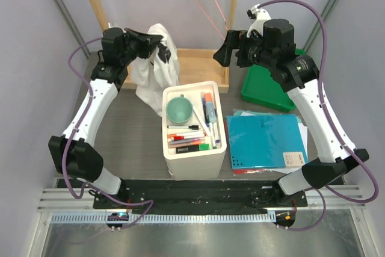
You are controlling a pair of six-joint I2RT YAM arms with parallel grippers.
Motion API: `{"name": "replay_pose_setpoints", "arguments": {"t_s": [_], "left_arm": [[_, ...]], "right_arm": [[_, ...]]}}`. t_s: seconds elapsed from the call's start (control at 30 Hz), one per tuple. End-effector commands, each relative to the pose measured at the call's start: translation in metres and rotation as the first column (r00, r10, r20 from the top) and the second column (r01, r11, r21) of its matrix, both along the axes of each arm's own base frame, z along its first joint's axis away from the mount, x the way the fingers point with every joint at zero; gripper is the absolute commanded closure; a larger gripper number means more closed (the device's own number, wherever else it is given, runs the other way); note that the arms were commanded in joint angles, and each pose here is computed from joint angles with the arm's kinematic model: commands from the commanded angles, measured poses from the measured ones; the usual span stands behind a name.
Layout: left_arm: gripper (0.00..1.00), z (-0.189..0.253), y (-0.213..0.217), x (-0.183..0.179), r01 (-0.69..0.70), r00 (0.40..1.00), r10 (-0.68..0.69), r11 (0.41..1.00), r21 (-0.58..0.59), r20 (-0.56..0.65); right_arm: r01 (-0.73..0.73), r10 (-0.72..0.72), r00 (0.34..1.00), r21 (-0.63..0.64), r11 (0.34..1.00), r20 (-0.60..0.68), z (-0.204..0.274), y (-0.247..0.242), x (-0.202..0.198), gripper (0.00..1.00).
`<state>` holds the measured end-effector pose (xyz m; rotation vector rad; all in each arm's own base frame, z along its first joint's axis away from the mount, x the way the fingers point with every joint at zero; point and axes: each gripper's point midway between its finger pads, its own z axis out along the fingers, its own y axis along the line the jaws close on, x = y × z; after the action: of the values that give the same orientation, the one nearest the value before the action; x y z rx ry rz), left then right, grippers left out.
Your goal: Remove the t-shirt from the hanger
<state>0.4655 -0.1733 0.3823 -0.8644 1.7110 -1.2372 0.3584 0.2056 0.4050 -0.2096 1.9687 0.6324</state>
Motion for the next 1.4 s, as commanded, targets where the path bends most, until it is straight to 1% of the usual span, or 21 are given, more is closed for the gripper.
{"name": "replay_pose_setpoints", "arguments": {"t_s": [0.0,0.07,0.17,0.2,0.3,0.33,0.43,0.6,0.77,0.8,0.87,0.9,0.93,1.0,1.03,1.13,1.23,1.27,1.33,1.37], "left_arm": [[1.0,0.059,-0.028,-0.019,0.157,0.98,-0.151,0.987,-0.043,0.126],[1.0,0.07,-0.031,-0.023,0.176,0.976,-0.166,0.983,-0.058,0.141],[1.0,0.094,-0.042,-0.036,0.219,0.962,-0.202,0.972,-0.081,0.183],[1.0,0.097,-0.047,-0.039,0.237,0.958,-0.218,0.967,-0.088,0.186],[1.0,0.114,-0.055,-0.047,0.275,0.947,-0.248,0.954,-0.118,0.203],[1.0,0.124,-0.058,-0.049,0.297,0.941,-0.263,0.943,-0.148,0.212],[1.0,0.139,-0.066,-0.055,0.339,0.923,-0.296,0.929,-0.15,0.247],[1.0,0.142,-0.08,-0.066,0.383,0.908,-0.339,0.91,-0.16,0.247],[1.0,0.143,-0.094,-0.073,0.432,0.89,-0.387,0.886,-0.17,0.243],[1.0,0.143,-0.097,-0.074,0.441,0.886,-0.396,0.881,-0.173,0.24],[1.0,0.149,-0.1,-0.077,0.464,0.873,-0.415,0.869,-0.174,0.255],[1.0,0.151,-0.102,-0.078,0.471,0.868,-0.422,0.865,-0.17,0.261],[1.0,0.154,-0.103,-0.08,0.475,0.866,-0.424,0.864,-0.169,0.265],[1.0,0.155,-0.104,-0.08,0.477,0.864,-0.425,0.862,-0.171,0.271],[1.0,0.154,-0.104,-0.077,0.477,0.865,-0.425,0.862,-0.174,0.267],[1.0,0.158,-0.107,-0.08,0.499,0.855,-0.442,0.844,-0.197,0.272],[1.0,0.159,-0.109,-0.082,0.518,0.846,-0.46,0.829,-0.212,0.268],[1.0,0.16,-0.108,-0.083,0.518,0.846,-0.46,0.828,-0.212,0.27],[1.0,0.157,-0.109,-0.082,0.521,0.844,-0.463,0.829,-0.204,0.271],[1.0,0.156,-0.11,-0.082,0.522,0.843,-0.465,0.829,-0.203,0.27]], "right_arm": [[-0.184,0.177,0.968,0.024,0.983,0.178,0.031,0.027,0.002,0.01],[-0.216,0.217,0.955,-0.029,0.976,0.2,0.025,0.031,0.007,0.01],[-0.225,0.236,0.944,-0.071,0.972,0.23,0.024,0.037,0.015,0.01],[-0.231,0.242,0.944,-0.071,0.97,0.225,0.021,0.041,0.02,0.01],[-0.277,0.277,0.922,-0.042,0.96,0.272,0.033,0.057,0.024,0.01],[-0.285,0.285,0.917,-0.041,0.958,0.279,0.036,0.061,0.024,0.01],[-0.325,0.322,0.896,-0.044,0.945,0.306,0.04,0.076,0.028,0.01],[-0.376,0.371,0.86,-0.056,0.925,0.35,0.049,0.092,0.029,0.01],[-0.407,0.401,0.844,-0.061,0.911,0.357,0.043,0.106,0.031,0.01],[-0.411,0.402,0.835,-0.06,0.909,0.376,0.047,0.111,0.029,0.01],[-0.375,0.367,0.849,-0.058,0.925,0.38,0.04,0.112,0.035,0.01],[-0.364,0.35,0.84,-0.048,0.93,0.414,0.046,0.114,0.038,0.01],[-0.323,0.314,0.857,-0.049,0.945,0.409,0.037,0.11,0.044,0.01],[-0.281,0.271,0.859,-0.042,0.959,0.434,0.039,0.108,0.051,0.01],[-0.241,0.236,0.871,-0.043,0.969,0.432,0.036,0.104,0.057,0.01],[-0.203,0.201,0.877,-0.041,0.978,0.437,0.033,0.101,0.064,0.04],[-0.192,0.174,0.872,-0.008,0.981,0.457,0.038,0.101,0.068,0.17],[-0.184,0.163,0.872,0.001,0.983,0.462,0.039,0.1,0.068,0.26],[-0.172,0.141,0.865,0.019,0.985,0.482,0.045,0.098,0.069,0.37],[-0.165,0.129,0.862,0.03,0.986,0.49,0.05,0.096,0.068,0.52]]}}
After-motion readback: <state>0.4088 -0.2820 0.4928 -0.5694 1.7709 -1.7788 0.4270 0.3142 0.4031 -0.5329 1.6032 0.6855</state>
